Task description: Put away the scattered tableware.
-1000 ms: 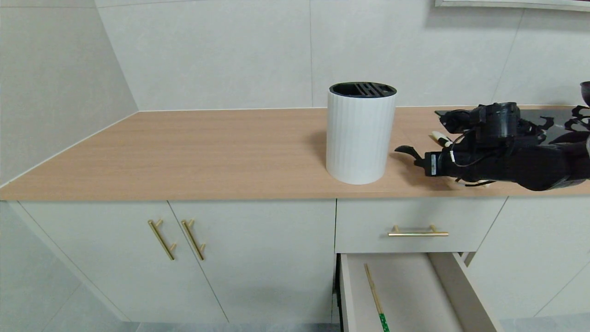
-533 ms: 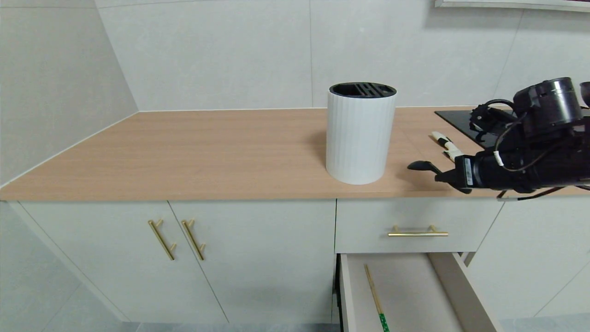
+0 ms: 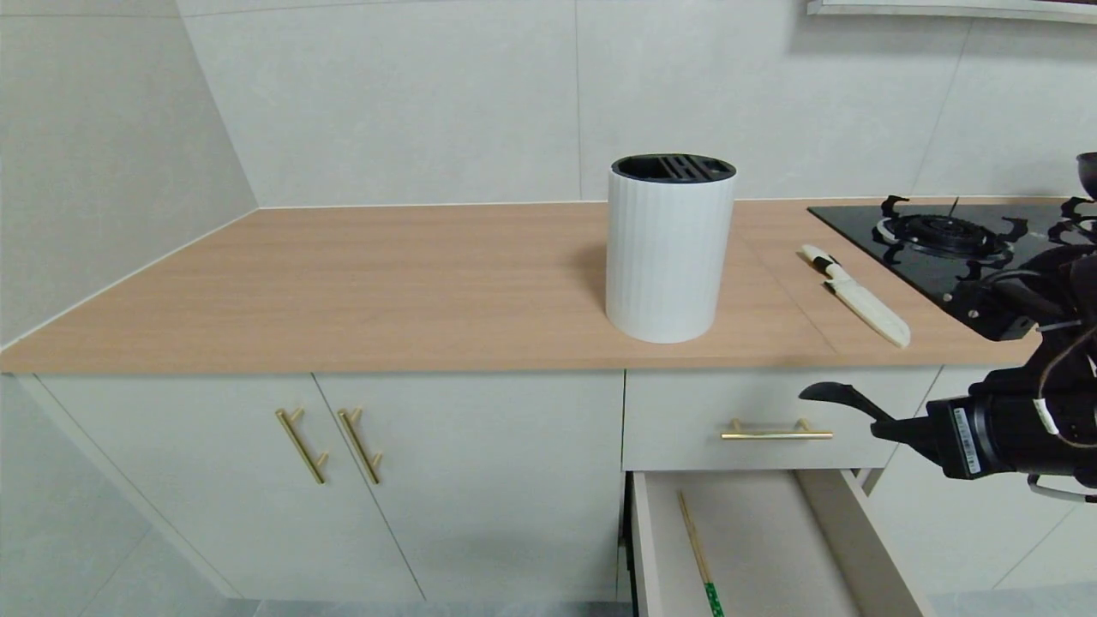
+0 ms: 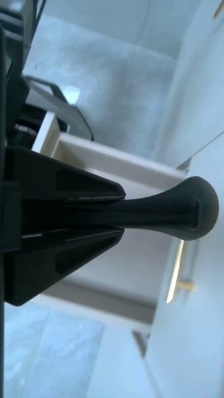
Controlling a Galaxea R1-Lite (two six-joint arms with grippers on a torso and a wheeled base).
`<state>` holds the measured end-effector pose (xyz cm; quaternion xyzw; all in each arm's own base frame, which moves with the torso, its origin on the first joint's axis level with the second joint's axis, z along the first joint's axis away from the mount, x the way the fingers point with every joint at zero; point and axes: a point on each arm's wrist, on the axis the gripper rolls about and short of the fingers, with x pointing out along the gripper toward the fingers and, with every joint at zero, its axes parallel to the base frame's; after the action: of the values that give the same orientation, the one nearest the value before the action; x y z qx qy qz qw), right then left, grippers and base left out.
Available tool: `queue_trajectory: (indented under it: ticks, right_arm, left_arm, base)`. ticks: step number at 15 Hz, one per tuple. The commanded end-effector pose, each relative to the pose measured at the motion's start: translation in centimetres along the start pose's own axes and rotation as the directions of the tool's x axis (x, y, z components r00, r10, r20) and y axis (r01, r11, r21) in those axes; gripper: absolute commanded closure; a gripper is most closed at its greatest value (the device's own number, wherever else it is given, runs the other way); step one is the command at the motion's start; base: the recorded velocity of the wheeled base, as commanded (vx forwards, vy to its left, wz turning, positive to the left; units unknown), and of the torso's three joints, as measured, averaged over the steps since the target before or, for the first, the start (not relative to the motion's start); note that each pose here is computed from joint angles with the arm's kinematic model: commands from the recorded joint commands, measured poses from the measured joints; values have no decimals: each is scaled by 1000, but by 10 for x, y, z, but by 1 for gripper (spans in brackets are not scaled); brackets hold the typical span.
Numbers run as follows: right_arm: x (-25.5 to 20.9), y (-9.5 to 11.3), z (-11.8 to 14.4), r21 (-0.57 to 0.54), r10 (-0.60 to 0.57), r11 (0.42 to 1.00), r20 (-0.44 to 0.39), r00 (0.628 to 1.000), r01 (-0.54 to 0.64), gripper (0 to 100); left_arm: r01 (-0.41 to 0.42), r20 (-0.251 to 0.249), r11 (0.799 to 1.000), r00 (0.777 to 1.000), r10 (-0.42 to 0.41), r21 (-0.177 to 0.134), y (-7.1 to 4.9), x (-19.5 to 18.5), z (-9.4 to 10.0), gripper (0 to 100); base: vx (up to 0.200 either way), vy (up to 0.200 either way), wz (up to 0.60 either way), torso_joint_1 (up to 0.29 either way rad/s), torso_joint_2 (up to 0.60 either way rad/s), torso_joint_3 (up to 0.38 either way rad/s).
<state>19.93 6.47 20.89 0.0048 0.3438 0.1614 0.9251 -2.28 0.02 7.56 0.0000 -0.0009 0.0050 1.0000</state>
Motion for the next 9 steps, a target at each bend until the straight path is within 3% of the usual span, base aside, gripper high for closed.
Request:
queue_trajectory:
  ticks: [1,5,9]
  right_arm:
    - [5,-3,-11,6,-8,1000,-38,999,8,100]
    - [42,-7,-22,-12,-15,1000,-93,996,14,100]
    - [48,-7,-26,-42,-10,999,-64,998,7,100]
  left_arm:
    - [1,0,1000,1000,-1,0,0,0,0,0]
    - [-1,0,1000,1000,1,0,0,0,0,0]
    - [-1,0,1000,1000,1,0,0,0,0,0]
  base:
    - [0,0,0,0,0,0]
    - [0,0,0,0,0,0]
    - [0,0,0,0,0,0]
